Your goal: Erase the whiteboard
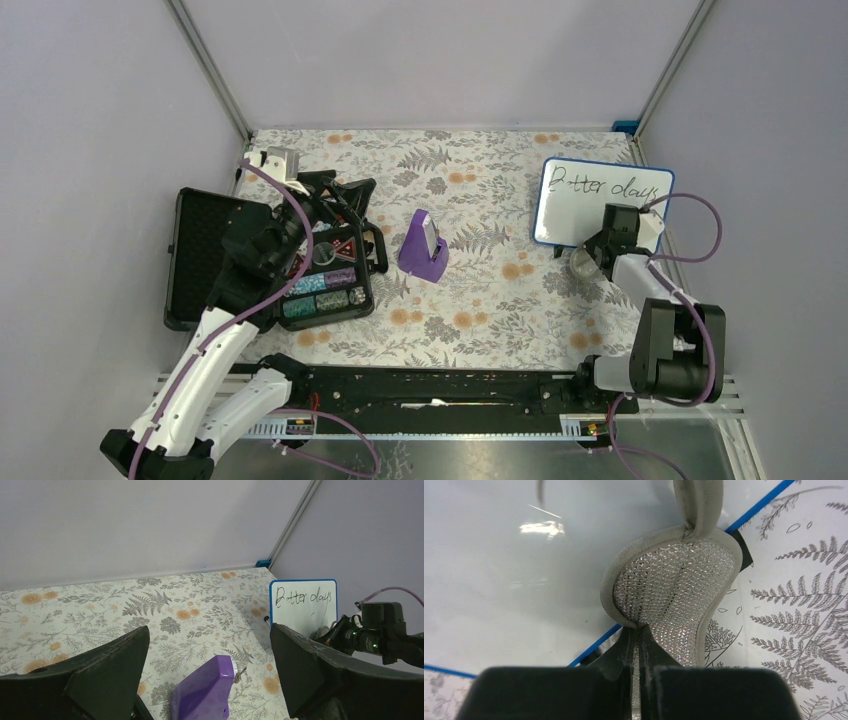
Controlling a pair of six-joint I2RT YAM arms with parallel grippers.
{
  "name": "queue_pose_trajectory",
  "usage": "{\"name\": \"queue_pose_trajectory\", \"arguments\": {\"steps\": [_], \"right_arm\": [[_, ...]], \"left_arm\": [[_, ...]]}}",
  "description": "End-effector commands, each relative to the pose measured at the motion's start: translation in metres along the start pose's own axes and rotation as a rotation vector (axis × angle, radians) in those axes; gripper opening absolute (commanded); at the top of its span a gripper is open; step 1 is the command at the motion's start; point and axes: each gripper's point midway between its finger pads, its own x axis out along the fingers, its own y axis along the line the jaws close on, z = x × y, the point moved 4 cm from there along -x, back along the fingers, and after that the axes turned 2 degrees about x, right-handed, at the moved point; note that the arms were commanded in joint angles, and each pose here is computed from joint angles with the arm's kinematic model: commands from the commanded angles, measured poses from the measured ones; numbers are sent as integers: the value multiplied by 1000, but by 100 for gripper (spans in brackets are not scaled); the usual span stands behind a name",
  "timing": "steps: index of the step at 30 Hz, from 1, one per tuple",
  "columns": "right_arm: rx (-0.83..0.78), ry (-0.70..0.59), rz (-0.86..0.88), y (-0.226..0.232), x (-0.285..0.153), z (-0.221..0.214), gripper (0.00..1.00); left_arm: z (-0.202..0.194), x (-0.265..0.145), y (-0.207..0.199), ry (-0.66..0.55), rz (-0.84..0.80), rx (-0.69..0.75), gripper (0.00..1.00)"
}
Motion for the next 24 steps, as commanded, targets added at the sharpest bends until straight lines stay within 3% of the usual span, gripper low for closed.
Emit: {"name": "queue_pose_trajectory", "arguments": {"steps": [1, 6, 13, 24], "right_arm": [[8, -122, 111, 32, -30, 47, 0], [29, -149, 191, 68, -33, 75, 0], [49, -167, 175, 93, -16, 101, 0], [113, -5, 8, 27, 27, 54, 0]], "left_arm": [[12, 1, -4, -53, -17, 9, 99], [11, 2, -4, -50, -17, 9, 99], [11, 2, -2, -50, -6, 17, 99], [12, 1, -2, -55, -6, 21, 99]]}}
